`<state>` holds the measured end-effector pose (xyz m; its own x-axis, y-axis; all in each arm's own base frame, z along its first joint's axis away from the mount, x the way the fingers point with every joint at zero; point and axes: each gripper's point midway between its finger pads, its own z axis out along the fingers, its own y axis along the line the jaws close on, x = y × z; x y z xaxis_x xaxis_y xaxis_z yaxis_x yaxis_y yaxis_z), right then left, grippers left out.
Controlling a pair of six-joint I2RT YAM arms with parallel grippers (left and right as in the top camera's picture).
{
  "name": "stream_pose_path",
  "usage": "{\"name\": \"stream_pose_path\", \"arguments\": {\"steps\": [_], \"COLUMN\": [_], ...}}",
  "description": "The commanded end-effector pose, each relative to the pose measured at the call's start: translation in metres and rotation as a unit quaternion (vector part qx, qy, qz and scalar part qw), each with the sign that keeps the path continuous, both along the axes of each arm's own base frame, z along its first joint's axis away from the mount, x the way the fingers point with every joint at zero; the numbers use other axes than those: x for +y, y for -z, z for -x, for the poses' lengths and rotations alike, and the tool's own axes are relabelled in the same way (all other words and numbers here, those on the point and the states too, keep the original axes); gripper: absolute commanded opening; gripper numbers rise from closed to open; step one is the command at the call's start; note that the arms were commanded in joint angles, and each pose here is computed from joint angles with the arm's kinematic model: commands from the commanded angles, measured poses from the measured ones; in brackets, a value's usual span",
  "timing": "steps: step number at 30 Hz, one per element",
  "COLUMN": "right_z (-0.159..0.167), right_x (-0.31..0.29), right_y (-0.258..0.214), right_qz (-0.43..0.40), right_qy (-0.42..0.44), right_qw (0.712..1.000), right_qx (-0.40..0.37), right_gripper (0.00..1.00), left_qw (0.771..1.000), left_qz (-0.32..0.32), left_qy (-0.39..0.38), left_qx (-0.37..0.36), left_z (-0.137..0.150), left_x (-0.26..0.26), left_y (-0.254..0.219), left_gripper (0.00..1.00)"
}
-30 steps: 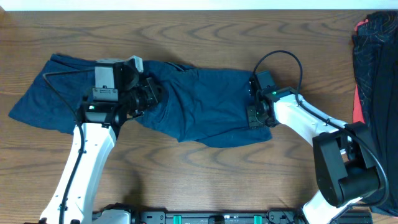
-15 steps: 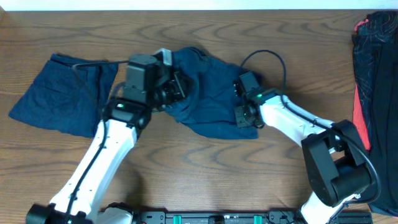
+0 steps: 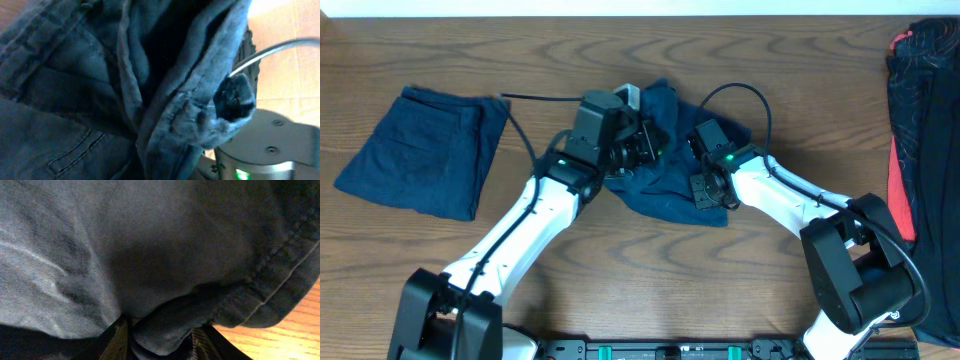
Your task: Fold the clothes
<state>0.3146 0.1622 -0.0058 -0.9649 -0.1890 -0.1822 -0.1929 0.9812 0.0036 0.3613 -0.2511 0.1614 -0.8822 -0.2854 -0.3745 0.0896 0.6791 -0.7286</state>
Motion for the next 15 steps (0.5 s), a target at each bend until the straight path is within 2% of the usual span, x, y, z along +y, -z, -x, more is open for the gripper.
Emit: {"name": "stream_pose_path", "arguments": {"steps": [1,2,3,4,6,7,11,15], "right_z": [0.045,0.045,0.045,0.046,0.046,0.046,0.048,0.032], "right_x": [-0.001,-0.001,-0.001,-0.001,-0.002,-0.002,-0.008,-0.021], "right_y": [0.039,0.039,0.039,0.039,0.039,0.039,0.025,-0.017], "right_qz": [0.007,0.007,0.007,0.007,0.008,0.008,0.016,0.02], "right_qy": [-0.012,-0.012,-0.012,-0.012,-0.011,-0.011,0.016,0.04], "right_qw": [0.996,0.996,0.996,0.996,0.996,0.995,0.995,0.997], "right_qx": [0.092,0.092,0.092,0.093,0.093,0.095,0.099,0.056], "right_gripper": [0.41,0.41,0.42,0.42,0.42,0.42,0.44,0.46], "left_qw": [1.0,1.0,1.0,0.999,0.997,0.996,0.994,0.991], "left_qz": [0.008,0.009,0.011,0.02,0.028,0.029,0.029,0.026], "left_qy": [0.012,0.016,0.022,0.04,0.063,0.071,0.069,0.062], "left_qx": [-0.007,-0.009,-0.01,-0.02,-0.037,-0.046,-0.076,-0.113], "left_z": [0.002,0.003,0.005,0.009,0.011,0.012,0.009,0.005], "left_x": [-0.015,-0.018,-0.021,-0.028,-0.033,-0.034,-0.025,-0.01], "left_y": [-0.009,-0.009,-0.01,-0.015,-0.022,-0.025,-0.042,-0.062], "left_gripper": [0.21,0.28,0.29,0.37,0.47,0.5,0.49,0.49]}}
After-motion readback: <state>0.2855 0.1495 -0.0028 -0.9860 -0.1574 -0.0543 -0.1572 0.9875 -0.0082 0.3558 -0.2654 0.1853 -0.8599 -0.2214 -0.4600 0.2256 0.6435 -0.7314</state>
